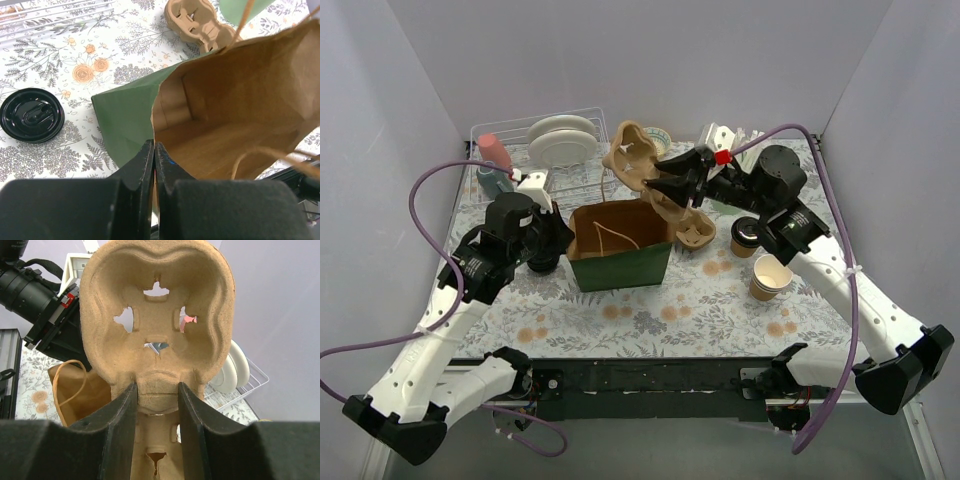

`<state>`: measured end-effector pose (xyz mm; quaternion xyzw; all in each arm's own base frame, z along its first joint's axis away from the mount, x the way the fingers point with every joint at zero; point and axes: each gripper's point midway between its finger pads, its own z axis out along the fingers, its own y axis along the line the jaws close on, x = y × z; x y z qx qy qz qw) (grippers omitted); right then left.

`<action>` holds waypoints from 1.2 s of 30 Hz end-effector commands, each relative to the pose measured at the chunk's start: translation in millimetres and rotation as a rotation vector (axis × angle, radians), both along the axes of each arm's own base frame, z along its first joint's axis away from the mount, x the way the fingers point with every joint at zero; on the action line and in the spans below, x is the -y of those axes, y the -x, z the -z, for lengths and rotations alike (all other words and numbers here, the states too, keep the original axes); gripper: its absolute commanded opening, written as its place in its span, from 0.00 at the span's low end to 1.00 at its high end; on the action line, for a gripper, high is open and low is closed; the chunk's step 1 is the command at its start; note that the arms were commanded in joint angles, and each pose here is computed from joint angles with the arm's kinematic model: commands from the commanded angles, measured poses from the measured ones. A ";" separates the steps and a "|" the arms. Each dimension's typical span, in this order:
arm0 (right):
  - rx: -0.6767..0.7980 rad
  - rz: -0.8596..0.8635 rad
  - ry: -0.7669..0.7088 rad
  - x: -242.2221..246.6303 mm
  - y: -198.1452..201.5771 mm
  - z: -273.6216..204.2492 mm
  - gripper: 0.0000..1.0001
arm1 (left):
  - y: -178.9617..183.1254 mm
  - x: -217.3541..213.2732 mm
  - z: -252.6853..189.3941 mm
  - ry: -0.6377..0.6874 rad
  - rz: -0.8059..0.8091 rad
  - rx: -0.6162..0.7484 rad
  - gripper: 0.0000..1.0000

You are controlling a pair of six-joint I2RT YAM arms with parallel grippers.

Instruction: Pack the takeout coffee

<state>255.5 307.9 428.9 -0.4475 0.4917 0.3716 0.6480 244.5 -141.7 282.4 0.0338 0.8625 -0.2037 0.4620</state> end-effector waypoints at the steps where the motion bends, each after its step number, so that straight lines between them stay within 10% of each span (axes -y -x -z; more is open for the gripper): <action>1: 0.028 0.031 -0.021 4.8 0.3 -4.0 0.33 | 1.3 2.0 1.6 -0.020 0.043 0.019 0.00; 36: 0.007 -0.108 0.181 -33.6 28.5 82.5 0.33 | 15.1 22.6 0.0 0.081 0.139 -0.002 0.00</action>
